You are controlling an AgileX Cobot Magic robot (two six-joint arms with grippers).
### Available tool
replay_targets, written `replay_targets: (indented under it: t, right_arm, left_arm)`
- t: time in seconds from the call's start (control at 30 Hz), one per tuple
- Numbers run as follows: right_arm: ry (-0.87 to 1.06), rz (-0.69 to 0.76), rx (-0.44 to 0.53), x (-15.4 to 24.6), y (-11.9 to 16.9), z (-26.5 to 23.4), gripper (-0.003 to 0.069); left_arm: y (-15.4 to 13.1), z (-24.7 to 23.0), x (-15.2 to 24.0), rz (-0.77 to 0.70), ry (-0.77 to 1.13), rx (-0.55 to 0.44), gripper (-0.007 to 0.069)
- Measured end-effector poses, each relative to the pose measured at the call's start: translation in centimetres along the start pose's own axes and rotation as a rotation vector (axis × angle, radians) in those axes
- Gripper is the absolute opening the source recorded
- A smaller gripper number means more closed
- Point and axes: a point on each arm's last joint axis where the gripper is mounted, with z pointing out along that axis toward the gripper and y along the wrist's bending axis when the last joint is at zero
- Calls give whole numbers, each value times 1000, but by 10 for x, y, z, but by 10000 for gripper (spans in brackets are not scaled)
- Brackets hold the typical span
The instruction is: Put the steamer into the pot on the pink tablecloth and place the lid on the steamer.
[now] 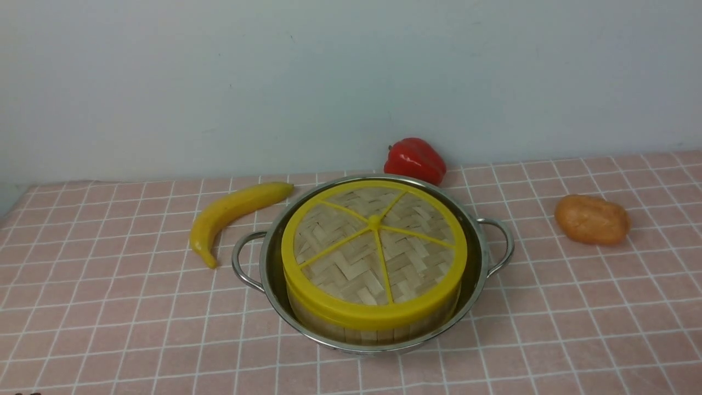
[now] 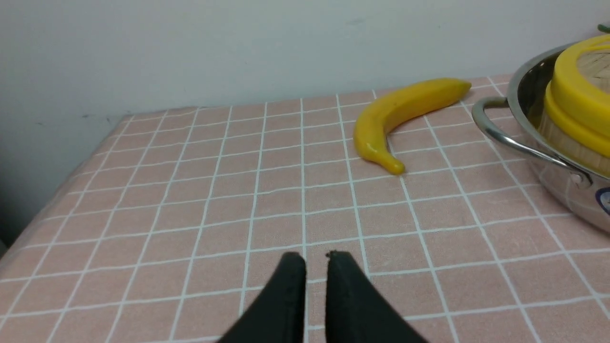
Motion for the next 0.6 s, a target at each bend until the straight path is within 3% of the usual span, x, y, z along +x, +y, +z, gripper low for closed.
replay_targets:
  t: [0.6]
  right_arm:
    - [-1, 0, 0, 0, 0, 0, 240]
  left_arm:
    - [0, 0, 0, 0, -1, 0, 102]
